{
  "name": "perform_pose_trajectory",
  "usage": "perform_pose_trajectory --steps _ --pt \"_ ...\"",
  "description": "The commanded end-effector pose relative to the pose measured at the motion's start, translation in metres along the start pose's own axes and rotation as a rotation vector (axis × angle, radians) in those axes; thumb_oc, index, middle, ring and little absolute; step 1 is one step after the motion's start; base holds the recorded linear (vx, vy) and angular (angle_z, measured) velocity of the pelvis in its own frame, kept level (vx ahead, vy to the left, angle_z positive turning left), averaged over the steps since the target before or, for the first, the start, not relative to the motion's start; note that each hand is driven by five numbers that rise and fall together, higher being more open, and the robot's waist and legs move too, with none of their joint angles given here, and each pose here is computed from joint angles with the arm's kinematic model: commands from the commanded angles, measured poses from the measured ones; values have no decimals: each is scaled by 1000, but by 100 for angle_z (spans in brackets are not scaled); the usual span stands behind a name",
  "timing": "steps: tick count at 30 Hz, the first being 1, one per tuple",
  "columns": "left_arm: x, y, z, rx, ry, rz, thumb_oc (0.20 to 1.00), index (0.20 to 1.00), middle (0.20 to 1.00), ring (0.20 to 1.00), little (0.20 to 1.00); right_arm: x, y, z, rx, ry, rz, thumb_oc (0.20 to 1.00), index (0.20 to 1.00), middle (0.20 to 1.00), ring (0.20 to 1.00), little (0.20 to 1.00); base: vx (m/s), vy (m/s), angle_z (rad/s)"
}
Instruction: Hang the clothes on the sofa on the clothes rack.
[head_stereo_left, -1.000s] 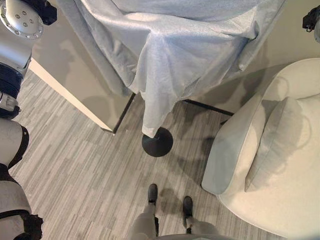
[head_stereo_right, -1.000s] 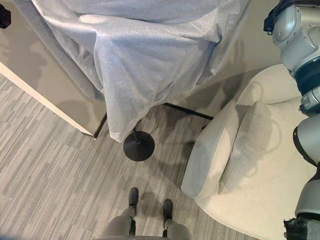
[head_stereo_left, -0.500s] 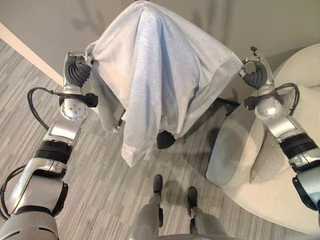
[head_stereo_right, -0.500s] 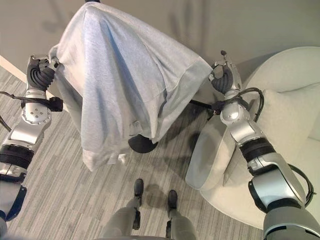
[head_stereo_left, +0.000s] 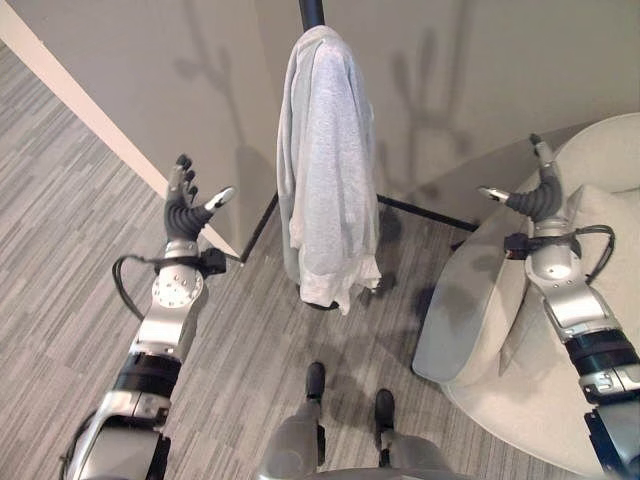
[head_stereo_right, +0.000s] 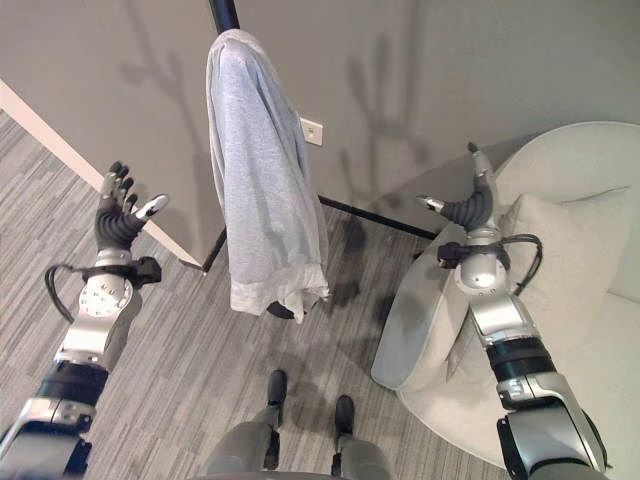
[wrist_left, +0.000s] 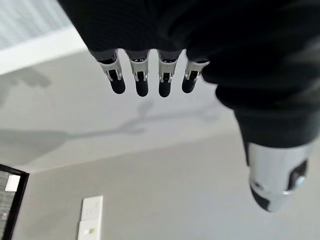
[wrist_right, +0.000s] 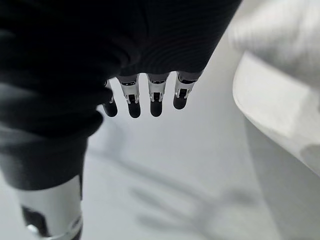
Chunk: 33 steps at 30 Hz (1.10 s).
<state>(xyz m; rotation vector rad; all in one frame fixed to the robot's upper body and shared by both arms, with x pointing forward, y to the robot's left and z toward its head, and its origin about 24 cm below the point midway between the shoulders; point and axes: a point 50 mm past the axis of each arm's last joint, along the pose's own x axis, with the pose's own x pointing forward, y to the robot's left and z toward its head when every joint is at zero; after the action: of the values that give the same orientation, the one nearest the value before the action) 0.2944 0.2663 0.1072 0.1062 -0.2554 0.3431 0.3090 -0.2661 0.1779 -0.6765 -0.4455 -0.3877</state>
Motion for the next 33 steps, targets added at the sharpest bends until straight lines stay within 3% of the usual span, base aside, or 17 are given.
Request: perform_pose_trajectory --steps 1,3,9,10,13,14,15,17,18,19,20,22,23,24,27,33 --pt "0 6 5 -65 -39 5 1000 1000 1000 1000 1000 3 -23 12 -88 -118 -28 1000 1000 1000 1000 1000 0 0 0" --pt "-20 24 -10 -35 18 29 1000 1000 1000 1000 1000 -12 -52 19 -83 -173 -85 1000 1000 1000 1000 1000 41 36 -1" --pt "-63 51 -64 -77 259 148 1000 1000 1000 1000 1000 -48 -92 -1 -135 -86 -214 1000 1000 1000 1000 1000 17 43 -11" --pt "-84 63 -88 -37 385 174 1000 1000 1000 1000 1000 -69 -107 -22 -141 28 -278 1000 1000 1000 1000 1000 2 25 -16" --pt "-105 69 -111 4 514 187 1000 1000 1000 1000 1000 -90 -114 -46 -168 156 -311 1000 1000 1000 1000 1000 6 26 -20" --pt "-125 72 -128 40 621 178 1000 1000 1000 1000 1000 -115 -119 -68 -160 292 -339 1000 1000 1000 1000 1000 13 20 -13" --pt "-124 72 -128 42 621 174 1000 1000 1000 1000 1000 -117 -120 -68 -161 295 -340 1000 1000 1000 1000 1000 7 22 -8" --pt "-156 68 -151 104 784 101 1000 1000 1000 1000 1000 -166 -121 -113 -166 574 -345 1000 1000 1000 1000 1000 4 21 -7" --pt "-156 68 -151 104 783 101 1000 1000 1000 1000 1000 -165 -121 -113 -165 574 -346 1000 1000 1000 1000 1000 -23 11 -19" --pt "-168 64 -160 143 851 50 1000 1000 1000 1000 1000 -201 -108 -144 -104 782 -311 1000 1000 1000 1000 1000 -36 -2 -26" --pt "-168 64 -160 144 850 51 1000 1000 1000 1000 1000 -200 -108 -144 -101 781 -311 1000 1000 1000 1000 1000 -27 4 -22" --pt "-183 60 -170 199 930 -12 1000 1000 1000 1000 1000 -238 -88 -168 -11 983 -267 1000 1000 1000 1000 1000 -13 8 -13" --pt "-191 58 -176 237 980 -56 1000 1000 1000 1000 1000 -277 -63 -184 60 1183 -172 1000 1000 1000 1000 1000 -14 1 -12" --pt "-191 58 -175 236 979 -54 1000 1000 1000 1000 1000 -276 -63 -184 63 1181 -171 1000 1000 1000 1000 1000 -17 -6 -8" --pt "-202 54 -183 244 1044 -78 1000 1000 1000 1000 1000 -344 -4 -180 195 1450 101 1000 1000 1000 1000 1000 -4 -17 -8" --pt "-202 38 -188 246 1061 -148 1000 1000 1000 1000 1000 -372 48 -161 308 1548 354 1000 1000 1000 1000 1000 1 -3 1"
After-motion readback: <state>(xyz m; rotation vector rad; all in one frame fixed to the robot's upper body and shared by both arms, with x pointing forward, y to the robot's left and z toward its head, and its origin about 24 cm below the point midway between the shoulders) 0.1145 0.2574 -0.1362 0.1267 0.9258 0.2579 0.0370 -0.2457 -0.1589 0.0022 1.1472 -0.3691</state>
